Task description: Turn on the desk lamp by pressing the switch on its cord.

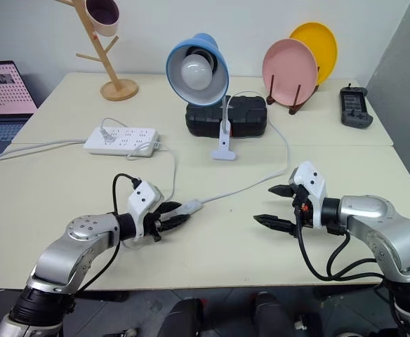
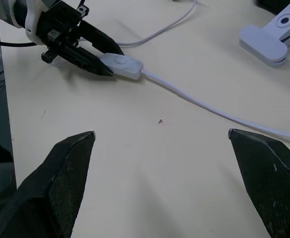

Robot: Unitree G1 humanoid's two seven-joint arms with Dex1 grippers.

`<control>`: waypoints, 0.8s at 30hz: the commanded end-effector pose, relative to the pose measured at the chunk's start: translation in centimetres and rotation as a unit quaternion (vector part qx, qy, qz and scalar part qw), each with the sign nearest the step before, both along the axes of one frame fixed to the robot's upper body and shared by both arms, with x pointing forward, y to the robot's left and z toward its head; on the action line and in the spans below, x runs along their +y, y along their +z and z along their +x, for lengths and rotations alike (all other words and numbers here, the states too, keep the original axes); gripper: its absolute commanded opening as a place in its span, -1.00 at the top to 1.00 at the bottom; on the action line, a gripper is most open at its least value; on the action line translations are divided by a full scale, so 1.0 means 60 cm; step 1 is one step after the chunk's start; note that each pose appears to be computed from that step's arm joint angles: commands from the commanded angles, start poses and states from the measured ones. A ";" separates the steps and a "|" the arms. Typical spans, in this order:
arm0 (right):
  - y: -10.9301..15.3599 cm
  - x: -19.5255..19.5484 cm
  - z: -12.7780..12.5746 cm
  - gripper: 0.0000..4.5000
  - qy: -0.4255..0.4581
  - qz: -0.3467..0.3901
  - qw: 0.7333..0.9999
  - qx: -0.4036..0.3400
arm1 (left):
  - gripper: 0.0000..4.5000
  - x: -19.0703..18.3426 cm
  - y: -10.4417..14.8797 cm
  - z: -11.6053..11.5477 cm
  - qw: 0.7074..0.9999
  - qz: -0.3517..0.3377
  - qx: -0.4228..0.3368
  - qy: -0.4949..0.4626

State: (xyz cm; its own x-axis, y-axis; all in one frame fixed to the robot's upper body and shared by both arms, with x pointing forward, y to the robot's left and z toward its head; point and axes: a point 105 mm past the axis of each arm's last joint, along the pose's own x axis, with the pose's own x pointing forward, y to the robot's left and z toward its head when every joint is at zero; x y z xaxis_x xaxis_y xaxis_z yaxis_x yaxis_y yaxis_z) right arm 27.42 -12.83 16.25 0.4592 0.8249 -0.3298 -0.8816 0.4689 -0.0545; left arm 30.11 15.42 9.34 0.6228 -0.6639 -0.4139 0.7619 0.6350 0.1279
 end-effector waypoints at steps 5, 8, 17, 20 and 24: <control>0.022 -0.002 -0.005 -1.00 0.001 0.007 1.000 -0.027 | 0.52 0.004 0.009 0.001 1.000 0.001 -0.009 0.001; 0.018 -0.003 -0.003 -1.00 -0.009 0.020 1.000 -0.017 | 0.52 0.005 0.017 0.002 1.000 -0.015 0.001 0.003; -0.007 0.051 -0.017 -1.00 -0.061 0.212 0.958 0.182 | 0.52 -0.080 0.146 -0.005 0.979 -0.152 -0.034 -0.131; -0.010 0.069 -0.023 -1.00 -0.067 0.254 0.935 0.236 | 0.52 -0.100 0.159 -0.007 0.974 -0.145 -0.049 -0.165; 0.009 0.085 -0.002 -1.00 -0.092 0.335 0.892 0.289 | 0.52 -0.121 0.148 -0.012 0.970 -0.119 -0.060 -0.201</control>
